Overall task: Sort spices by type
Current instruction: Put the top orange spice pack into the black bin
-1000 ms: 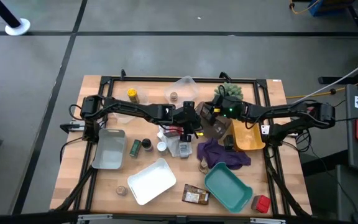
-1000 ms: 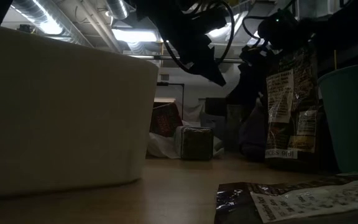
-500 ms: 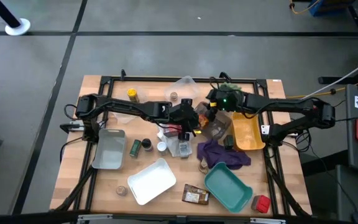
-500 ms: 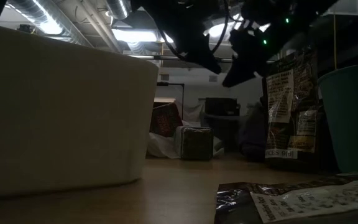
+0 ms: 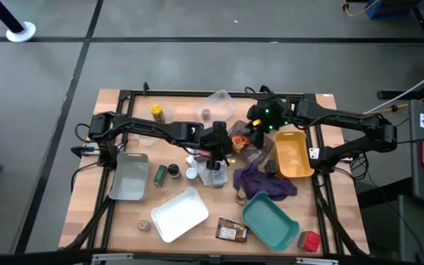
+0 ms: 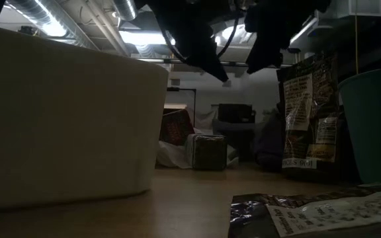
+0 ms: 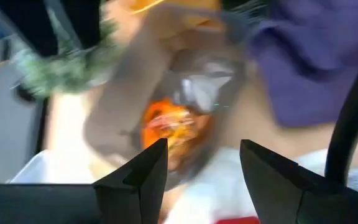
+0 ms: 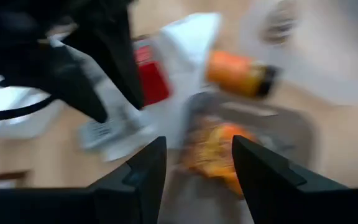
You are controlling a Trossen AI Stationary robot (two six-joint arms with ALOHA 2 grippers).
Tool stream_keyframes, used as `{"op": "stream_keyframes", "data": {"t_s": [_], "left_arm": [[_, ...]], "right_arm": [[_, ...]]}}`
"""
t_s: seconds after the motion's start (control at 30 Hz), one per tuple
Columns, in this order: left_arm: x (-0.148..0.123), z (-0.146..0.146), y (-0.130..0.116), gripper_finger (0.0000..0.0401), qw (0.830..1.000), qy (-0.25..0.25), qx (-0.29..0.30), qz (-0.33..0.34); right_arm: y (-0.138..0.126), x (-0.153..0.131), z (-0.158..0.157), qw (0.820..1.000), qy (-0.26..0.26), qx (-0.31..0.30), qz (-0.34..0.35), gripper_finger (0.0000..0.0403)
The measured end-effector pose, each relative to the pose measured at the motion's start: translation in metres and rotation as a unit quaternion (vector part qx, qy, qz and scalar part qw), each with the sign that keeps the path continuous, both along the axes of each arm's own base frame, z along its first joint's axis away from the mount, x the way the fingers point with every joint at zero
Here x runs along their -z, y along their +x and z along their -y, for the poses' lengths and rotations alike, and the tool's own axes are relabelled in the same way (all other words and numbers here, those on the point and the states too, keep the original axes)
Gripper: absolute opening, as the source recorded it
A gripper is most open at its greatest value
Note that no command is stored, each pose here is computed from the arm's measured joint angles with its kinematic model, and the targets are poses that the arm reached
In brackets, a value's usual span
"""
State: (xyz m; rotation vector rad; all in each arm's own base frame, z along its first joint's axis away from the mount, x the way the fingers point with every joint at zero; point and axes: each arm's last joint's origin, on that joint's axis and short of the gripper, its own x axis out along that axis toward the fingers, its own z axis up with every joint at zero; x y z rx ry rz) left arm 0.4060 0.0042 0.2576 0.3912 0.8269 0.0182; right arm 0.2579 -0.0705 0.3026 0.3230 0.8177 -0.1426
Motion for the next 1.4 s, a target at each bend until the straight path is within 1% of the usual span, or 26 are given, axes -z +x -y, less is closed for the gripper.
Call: {"op": "stream_keyframes", "data": {"t_s": [0.1,0.2,0.27,0.47,0.53,0.67,0.83,0.9,1.13,1.27,1.4], "left_arm": [[0.0,0.012,0.001,0.0184,0.996,-0.028,0.081,0.001],[-0.002,0.025,0.002,0.0184,0.987,-0.05,0.152,0.013],[-0.004,0.033,0.004,0.0184,0.981,-0.055,0.182,0.03],[-0.009,0.049,0.013,0.0184,0.973,-0.056,0.204,0.089],[-0.001,0.053,0.019,0.0184,0.969,-0.062,0.22,0.096],[0.02,0.059,0.028,0.0184,0.964,-0.078,0.241,0.081],[0.041,0.063,0.035,0.0184,0.961,-0.092,0.253,0.064],[0.048,0.064,0.04,0.0184,0.96,-0.095,0.253,0.072],[0.06,0.058,0.049,0.0184,0.94,-0.141,0.297,0.092],[0.07,0.056,0.053,0.0184,0.934,-0.162,0.305,0.093],[0.084,0.051,0.058,0.0184,0.926,-0.198,0.309,0.091]], "right_arm": [[-0.002,0.001,-0.003,0.999,0.03,-0.024,-0.005,0.0184],[-0.004,0.003,-0.003,0.999,0.034,-0.022,-0.02,0.0184],[-0.005,0.004,-0.003,0.999,0.03,-0.017,-0.027,0.0184],[-0.005,0.004,-0.002,0.999,0.018,-0.007,-0.028,0.0184],[-0.005,0.004,-0.002,0.999,0.016,-0.006,-0.028,0.0184],[-0.004,0.004,-0.002,0.999,0.016,-0.007,-0.029,0.0184],[-0.004,0.004,-0.001,1.0,0.006,0.0,-0.031,0.0184],[-0.004,0.004,0.0,0.999,-0.001,0.006,-0.032,0.0184],[-0.004,0.004,0.001,0.999,-0.013,0.016,-0.033,0.0184],[-0.004,0.003,0.001,0.999,-0.014,0.016,-0.03,0.0184],[-0.002,0.002,0.001,1.0,-0.017,0.016,-0.02,0.0184]]}}
